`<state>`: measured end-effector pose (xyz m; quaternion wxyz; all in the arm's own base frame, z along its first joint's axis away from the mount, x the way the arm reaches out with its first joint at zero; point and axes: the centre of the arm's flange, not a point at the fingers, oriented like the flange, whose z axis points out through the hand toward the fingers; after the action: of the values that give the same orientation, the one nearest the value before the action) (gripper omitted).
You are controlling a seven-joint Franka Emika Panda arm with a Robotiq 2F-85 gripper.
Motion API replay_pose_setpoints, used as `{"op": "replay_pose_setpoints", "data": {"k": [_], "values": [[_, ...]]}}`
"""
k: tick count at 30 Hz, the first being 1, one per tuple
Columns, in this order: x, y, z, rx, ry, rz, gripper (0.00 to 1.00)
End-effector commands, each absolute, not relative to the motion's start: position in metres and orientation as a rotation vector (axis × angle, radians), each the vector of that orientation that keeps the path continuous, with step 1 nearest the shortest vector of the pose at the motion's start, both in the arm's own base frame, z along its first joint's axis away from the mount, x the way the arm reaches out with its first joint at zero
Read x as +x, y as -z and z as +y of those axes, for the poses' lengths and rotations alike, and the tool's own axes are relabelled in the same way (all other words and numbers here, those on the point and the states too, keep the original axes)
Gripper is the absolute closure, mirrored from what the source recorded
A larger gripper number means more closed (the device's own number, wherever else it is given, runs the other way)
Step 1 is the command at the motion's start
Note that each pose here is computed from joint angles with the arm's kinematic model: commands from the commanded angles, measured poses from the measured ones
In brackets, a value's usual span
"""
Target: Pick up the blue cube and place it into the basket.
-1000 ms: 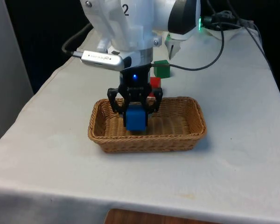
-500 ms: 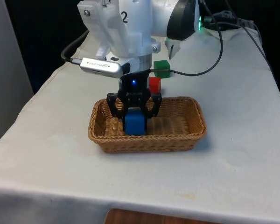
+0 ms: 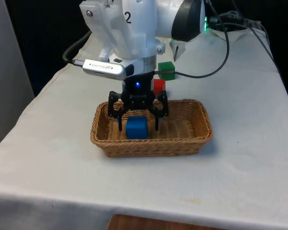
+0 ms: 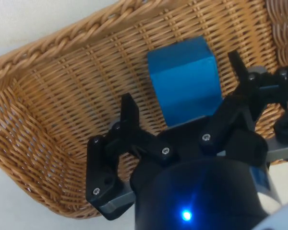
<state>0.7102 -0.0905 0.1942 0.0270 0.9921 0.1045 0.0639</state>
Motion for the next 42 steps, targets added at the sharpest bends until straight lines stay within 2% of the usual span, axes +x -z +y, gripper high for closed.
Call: {"op": "replay_pose_setpoints", "data": {"k": [1, 8, 16, 17, 42], "values": [[0.711, -0.194, -0.091, 3.064, -0.197, 0.322, 0.0], [0.711, -0.2, -0.092, 3.061, -0.206, 0.322, 0.0], [0.702, -0.233, -0.091, 3.056, -0.199, 0.31, 0.0], [0.704, -0.229, -0.091, 3.065, -0.201, 0.316, 0.0], [0.655, -0.308, -0.093, 3.082, -0.223, 0.265, 0.0]]}}
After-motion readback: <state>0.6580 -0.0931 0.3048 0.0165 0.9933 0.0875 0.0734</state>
